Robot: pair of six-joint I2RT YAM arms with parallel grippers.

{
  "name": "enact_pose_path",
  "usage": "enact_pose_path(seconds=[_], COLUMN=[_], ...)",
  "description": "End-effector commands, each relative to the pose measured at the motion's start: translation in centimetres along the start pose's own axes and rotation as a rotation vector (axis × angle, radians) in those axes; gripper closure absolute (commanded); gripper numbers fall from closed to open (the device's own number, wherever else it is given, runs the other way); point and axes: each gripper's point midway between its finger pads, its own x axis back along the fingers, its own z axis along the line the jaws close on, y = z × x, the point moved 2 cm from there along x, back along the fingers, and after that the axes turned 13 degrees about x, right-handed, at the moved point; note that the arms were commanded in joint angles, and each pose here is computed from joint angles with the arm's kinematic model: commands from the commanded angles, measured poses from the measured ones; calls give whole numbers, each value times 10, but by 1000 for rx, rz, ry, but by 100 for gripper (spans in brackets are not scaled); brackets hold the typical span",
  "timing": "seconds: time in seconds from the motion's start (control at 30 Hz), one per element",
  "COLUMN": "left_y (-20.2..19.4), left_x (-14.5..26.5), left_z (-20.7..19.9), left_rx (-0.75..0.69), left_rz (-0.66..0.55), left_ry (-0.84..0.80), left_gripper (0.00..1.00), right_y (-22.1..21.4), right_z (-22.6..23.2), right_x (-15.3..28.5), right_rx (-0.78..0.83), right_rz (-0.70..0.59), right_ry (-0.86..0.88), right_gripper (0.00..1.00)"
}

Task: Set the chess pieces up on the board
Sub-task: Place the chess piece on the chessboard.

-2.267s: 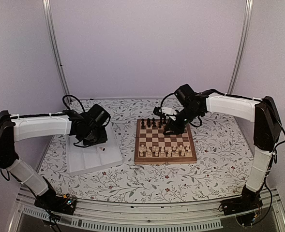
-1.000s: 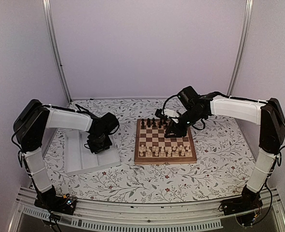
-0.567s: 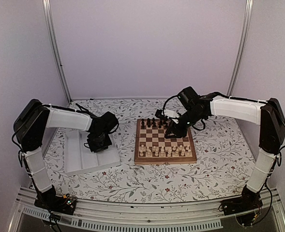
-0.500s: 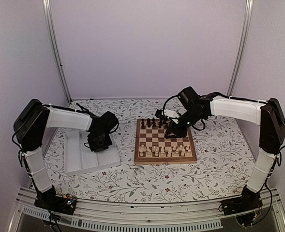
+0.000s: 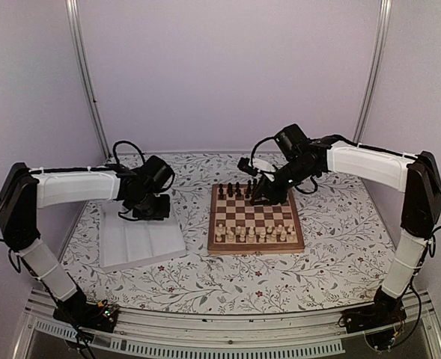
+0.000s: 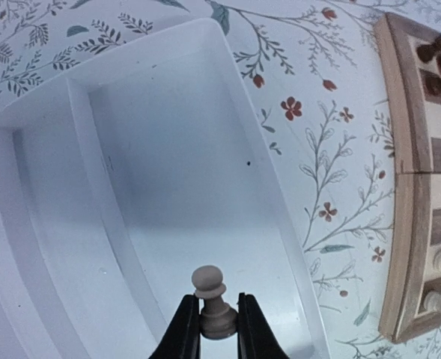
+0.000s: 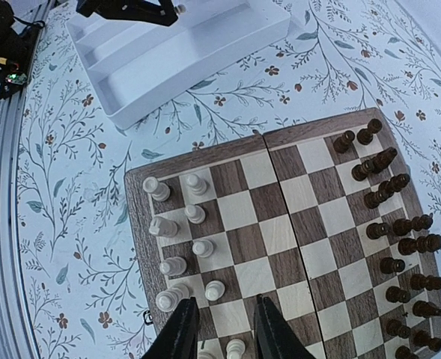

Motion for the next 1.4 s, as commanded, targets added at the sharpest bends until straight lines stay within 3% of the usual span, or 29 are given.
enact_pose_path(seconds=[0.0,0.13,0.23,0.33,0.77,1.37], left_y=[-1,-5,-26,-37,-69,-68], left_x=[24,58,101,123,137,134], left_z=[-22,-46,-76,-88,-138,-164], left_rx=[-231,-345,-522,-612,-812,-834], left_rz=[-100,-200,-241,-256,-171,-170], left_ry=[-235,-524,-859,-974,-1105,-1115], left_gripper=[100,100,100,100,100,100], right_y=[24,36,44,48,69,67], right_z=[6,13,22,28,43,53], right_x=[10,5,-5,-16,-18,-22], right_rx=[-43,-105,-177,-258,-383,-405], right_rz=[-102,-158,-215,-255,-413,-424], right_ry=[79,198,332,452,774,834], right_gripper=[72,72,71,68,58,64])
